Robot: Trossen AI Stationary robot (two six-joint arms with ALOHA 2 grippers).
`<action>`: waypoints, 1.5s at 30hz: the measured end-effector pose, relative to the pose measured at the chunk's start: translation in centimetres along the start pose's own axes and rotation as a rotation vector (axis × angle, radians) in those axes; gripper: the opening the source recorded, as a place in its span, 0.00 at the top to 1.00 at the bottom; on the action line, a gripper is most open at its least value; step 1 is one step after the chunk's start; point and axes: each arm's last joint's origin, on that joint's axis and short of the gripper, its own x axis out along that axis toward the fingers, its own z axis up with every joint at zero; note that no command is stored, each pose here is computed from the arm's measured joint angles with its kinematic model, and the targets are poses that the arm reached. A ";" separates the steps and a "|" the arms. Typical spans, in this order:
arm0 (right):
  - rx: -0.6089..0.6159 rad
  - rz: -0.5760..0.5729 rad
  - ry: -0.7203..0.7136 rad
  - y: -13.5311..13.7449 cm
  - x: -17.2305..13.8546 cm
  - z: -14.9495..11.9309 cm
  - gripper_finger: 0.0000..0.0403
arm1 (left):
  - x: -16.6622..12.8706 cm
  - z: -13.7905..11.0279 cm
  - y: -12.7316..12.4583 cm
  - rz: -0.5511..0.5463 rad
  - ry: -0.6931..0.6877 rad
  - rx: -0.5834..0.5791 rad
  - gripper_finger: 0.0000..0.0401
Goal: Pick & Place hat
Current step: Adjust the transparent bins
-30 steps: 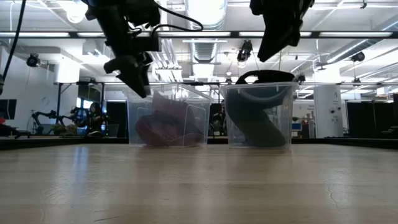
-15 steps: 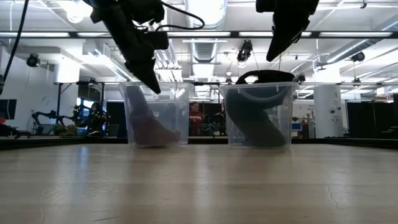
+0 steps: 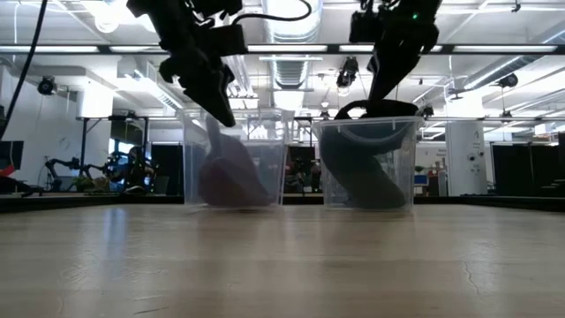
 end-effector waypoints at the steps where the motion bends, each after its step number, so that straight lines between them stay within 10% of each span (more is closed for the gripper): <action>1: -0.005 -0.003 0.007 -0.2 0.4 0.1 0.77 | 0.0 0.0 0.1 0.004 0.002 -0.004 0.91; 22: 0.013 -0.092 0.063 -1.6 2.4 0.4 0.75 | 0.1 -0.2 0.5 0.037 0.012 -0.035 0.90; 35: -0.105 -0.102 0.117 -1.6 3.7 0.5 0.48 | 0.0 0.1 0.6 0.045 -0.009 -0.034 0.89; 45: -0.159 -0.075 0.234 -1.3 5.7 -0.1 0.66 | 0.0 0.1 0.6 0.043 -0.008 -0.034 0.89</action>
